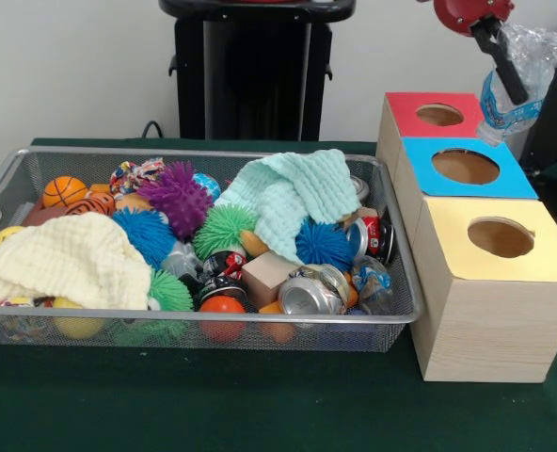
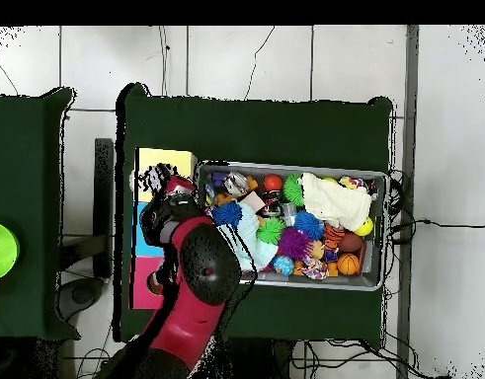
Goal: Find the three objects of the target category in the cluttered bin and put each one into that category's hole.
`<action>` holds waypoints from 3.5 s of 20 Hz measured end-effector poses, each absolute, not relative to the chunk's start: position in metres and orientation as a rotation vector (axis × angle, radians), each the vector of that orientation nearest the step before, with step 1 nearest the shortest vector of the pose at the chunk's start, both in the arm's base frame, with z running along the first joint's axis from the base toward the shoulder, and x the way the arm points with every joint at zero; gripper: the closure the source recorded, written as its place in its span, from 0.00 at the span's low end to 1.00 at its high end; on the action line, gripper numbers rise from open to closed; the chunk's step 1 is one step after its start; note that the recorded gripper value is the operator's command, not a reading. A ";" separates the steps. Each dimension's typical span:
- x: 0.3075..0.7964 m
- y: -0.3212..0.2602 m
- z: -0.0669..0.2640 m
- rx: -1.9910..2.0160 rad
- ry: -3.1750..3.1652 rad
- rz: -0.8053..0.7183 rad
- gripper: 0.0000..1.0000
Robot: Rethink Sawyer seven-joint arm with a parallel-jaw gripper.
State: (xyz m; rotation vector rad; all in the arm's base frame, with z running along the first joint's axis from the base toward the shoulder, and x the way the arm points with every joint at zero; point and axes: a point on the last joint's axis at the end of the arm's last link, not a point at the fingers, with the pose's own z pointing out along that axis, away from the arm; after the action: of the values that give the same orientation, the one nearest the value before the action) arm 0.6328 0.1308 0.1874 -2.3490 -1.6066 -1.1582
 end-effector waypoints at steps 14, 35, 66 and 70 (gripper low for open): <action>0.625 0.140 0.178 -2.382 -1.554 -1.173 1.00; 0.582 0.225 0.166 -2.337 -1.597 -1.184 1.00; 0.537 0.158 0.117 -2.468 -1.444 -1.121 1.00; 0.531 0.159 0.109 -2.483 -1.451 -1.103 1.00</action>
State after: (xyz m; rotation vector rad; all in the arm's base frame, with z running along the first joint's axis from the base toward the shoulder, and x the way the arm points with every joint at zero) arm 0.5313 0.1586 0.1086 -2.4826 -1.4512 -1.1028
